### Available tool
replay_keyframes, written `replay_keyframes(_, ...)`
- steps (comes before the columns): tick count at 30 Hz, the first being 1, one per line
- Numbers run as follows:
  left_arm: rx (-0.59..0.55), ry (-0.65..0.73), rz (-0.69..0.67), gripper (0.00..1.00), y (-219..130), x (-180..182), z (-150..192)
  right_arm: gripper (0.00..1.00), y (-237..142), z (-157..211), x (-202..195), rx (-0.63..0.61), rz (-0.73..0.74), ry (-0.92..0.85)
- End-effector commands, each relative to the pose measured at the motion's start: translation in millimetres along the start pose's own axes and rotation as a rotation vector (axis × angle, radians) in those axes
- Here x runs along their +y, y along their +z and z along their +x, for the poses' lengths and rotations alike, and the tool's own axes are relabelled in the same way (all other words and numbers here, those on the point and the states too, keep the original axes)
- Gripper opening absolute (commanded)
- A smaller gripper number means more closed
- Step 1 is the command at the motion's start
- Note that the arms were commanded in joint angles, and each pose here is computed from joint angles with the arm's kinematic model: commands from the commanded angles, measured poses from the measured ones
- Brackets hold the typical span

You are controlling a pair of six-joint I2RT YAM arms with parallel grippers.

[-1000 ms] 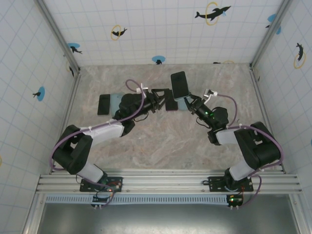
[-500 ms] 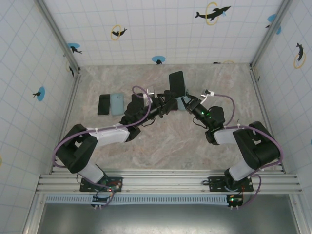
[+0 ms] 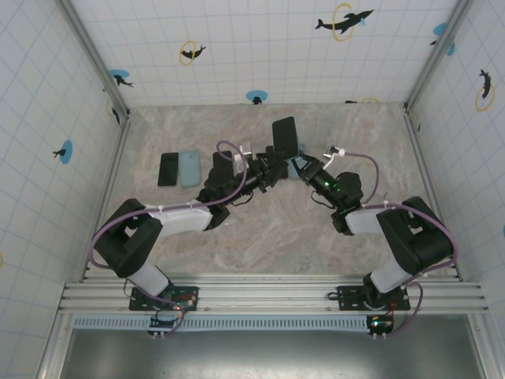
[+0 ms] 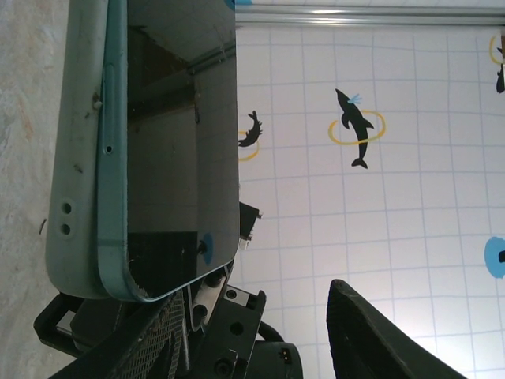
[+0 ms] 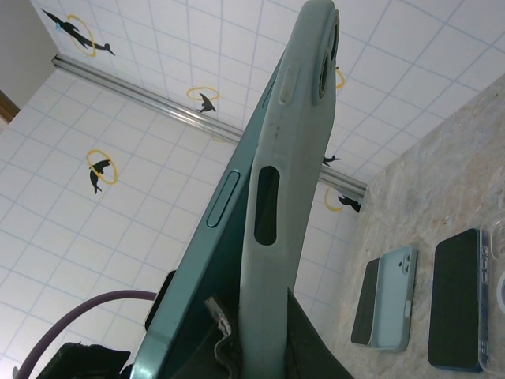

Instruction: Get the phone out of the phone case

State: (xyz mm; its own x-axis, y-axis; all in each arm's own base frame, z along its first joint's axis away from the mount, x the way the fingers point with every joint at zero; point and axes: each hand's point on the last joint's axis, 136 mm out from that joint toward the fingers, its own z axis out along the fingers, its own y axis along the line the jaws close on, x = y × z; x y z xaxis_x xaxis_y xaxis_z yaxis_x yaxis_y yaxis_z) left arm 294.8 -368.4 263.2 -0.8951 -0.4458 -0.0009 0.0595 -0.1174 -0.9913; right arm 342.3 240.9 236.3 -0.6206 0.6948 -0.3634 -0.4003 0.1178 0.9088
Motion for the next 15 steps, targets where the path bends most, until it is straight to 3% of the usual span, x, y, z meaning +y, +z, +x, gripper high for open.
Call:
replay_keyframes(1,-0.009,0.007,0.048,0.50,5.7,-11.7,-2.3,0.00,6.5,-12.4,44.4,-0.040,-0.143,-0.062)
replay_keyframes(15,-0.104,-0.009,0.053,0.39,6.7,-8.0,-20.3,0.00,-1.0,-8.1,46.9,-0.067,-0.157,-0.057)
